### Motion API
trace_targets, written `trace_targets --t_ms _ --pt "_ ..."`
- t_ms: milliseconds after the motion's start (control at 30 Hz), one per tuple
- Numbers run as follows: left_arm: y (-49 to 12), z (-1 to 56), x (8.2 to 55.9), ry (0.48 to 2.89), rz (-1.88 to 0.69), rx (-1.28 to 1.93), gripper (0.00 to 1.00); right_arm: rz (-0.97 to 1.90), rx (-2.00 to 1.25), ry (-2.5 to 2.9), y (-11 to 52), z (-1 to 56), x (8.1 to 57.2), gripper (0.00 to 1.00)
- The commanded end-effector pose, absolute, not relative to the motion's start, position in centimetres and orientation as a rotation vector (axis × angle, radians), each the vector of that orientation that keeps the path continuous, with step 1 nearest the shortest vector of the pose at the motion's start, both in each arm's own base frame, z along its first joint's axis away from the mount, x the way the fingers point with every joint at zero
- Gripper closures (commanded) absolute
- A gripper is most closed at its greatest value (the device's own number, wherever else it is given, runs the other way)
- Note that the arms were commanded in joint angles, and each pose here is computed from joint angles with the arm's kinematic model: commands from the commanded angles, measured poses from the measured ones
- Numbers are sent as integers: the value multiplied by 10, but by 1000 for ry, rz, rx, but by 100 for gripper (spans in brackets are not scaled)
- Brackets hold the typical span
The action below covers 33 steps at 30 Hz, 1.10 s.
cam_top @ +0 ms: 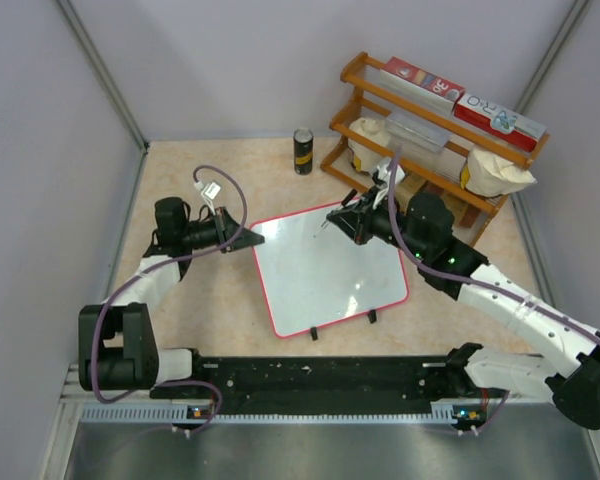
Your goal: Write a sentence on the whiteboard
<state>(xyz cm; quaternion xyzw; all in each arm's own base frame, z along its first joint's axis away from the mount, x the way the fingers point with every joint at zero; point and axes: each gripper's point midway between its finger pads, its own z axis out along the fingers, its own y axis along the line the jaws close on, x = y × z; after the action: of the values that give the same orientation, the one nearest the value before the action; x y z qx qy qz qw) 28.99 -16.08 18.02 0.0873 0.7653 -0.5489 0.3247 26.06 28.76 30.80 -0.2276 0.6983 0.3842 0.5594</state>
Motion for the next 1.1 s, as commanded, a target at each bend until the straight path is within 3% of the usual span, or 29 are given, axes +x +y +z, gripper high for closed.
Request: trace_targets --t_ms 0,1067 --pt "-155 183 296 1984 -1315 250 100 866 -512 1542 294 325 267 100" --pt "-148 172 289 2042 -1233 214 100 876 -439 1509 336 315 281 100"
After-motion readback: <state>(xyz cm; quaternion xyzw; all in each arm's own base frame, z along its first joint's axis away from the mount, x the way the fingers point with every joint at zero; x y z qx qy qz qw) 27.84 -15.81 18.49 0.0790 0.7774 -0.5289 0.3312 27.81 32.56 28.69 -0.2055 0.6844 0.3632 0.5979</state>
